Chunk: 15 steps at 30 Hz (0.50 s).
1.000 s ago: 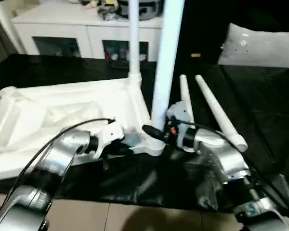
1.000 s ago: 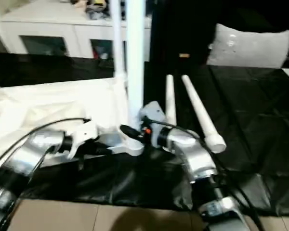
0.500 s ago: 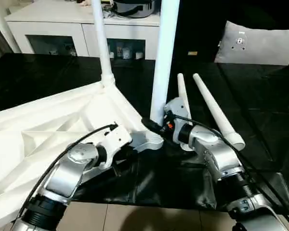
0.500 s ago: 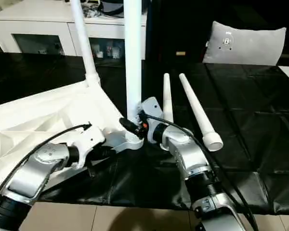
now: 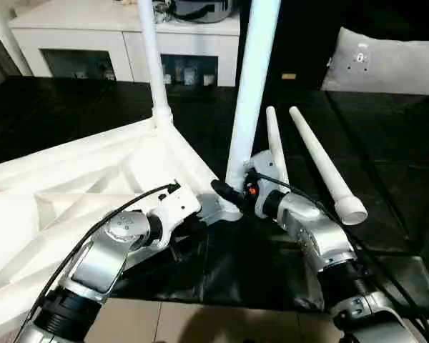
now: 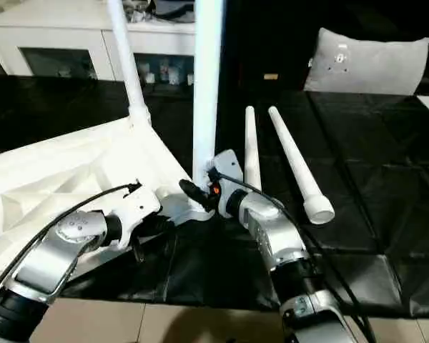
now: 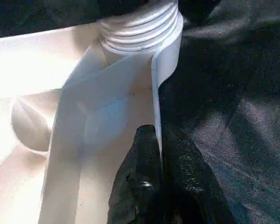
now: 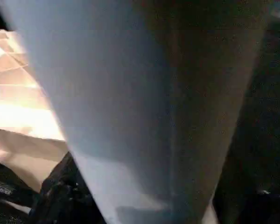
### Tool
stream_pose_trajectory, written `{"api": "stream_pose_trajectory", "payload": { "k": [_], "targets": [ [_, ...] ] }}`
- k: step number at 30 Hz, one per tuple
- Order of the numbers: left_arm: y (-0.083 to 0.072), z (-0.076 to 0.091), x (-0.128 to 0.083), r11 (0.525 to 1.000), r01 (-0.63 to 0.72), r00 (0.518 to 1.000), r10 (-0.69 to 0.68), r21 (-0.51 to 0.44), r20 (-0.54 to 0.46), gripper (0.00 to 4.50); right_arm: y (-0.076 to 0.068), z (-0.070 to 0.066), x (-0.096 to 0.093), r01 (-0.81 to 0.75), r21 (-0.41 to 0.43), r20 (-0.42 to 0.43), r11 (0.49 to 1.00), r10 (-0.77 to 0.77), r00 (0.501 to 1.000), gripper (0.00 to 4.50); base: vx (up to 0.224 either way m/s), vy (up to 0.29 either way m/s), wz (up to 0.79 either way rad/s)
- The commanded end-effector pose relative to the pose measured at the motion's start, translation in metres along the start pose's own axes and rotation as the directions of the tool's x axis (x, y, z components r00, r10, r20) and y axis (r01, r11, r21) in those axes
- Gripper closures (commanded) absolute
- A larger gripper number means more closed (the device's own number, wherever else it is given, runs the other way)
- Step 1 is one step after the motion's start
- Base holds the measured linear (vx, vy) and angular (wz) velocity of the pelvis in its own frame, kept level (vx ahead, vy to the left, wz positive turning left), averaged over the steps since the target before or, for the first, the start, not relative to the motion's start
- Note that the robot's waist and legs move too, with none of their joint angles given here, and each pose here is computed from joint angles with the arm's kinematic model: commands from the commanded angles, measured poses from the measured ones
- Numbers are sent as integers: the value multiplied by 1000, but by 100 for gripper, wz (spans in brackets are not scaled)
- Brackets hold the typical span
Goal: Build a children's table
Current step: Insert table leg to table base
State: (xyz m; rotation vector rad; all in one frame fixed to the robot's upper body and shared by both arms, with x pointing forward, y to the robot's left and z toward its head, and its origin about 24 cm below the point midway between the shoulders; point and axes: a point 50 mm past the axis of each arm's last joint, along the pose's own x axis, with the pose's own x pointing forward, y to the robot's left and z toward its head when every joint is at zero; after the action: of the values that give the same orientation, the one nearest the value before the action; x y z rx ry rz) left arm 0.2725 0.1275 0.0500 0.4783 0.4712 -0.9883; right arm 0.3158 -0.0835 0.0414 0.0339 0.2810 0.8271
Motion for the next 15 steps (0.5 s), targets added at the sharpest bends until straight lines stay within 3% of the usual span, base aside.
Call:
{"api": "stream_pose_trajectory", "payload": {
  "k": [1, 5, 12, 15],
  "targets": [
    [14, 16, -6, 994, -62, 998, 59, 88, 31, 450, 2, -24, -4, -2, 62, -93, 998, 8, 996, 127, 0, 0, 0],
    [20, 13, -8, 992, -71, 997, 69, 100, 20, 450, 1, -22, -12, 7, 63, -52, 998, -4, 999, 91, 0, 0, 0],
    [24, 6, -9, 992, -52, 999, 51, 111, 10, 450, 0, -8, -22, -23, 38, 44, 999, 21, 999, 28, 0, 0, 0],
    [25, 4, -9, 993, -45, 999, 44, 114, 5, 450, -1, -4, -26, -22, 23, 44, 1000, 21, 999, 9, 0, 0, 0]
  ]
}}
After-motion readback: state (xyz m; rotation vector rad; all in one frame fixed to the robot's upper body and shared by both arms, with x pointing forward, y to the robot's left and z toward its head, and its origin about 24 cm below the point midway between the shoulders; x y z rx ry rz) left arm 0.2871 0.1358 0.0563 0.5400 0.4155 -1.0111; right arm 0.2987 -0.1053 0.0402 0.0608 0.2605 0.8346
